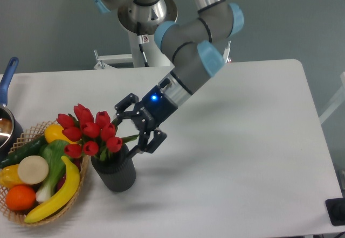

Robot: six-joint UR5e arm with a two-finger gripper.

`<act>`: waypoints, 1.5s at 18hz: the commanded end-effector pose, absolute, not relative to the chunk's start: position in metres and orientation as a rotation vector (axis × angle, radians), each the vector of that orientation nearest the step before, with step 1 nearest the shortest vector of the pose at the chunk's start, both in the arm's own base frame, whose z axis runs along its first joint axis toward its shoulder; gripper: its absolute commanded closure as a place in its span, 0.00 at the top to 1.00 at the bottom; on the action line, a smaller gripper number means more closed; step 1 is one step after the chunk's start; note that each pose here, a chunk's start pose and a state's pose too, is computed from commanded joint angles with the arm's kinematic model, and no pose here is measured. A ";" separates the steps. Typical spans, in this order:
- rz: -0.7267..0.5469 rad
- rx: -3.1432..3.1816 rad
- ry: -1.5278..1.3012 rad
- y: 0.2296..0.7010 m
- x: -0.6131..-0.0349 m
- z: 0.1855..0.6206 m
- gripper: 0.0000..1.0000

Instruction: Insert the flowers into the vase

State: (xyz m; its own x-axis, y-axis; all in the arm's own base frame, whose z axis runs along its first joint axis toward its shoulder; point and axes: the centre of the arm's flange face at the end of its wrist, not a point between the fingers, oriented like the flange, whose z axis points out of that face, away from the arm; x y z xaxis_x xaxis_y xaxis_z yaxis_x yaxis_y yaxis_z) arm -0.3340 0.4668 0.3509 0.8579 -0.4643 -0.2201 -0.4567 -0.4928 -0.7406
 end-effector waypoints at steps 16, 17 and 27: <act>0.488 -2.715 0.746 0.313 -0.395 0.516 1.00; 0.469 -2.720 0.777 0.308 -0.399 0.523 1.00; 0.405 -2.713 0.922 0.283 -0.413 0.525 1.00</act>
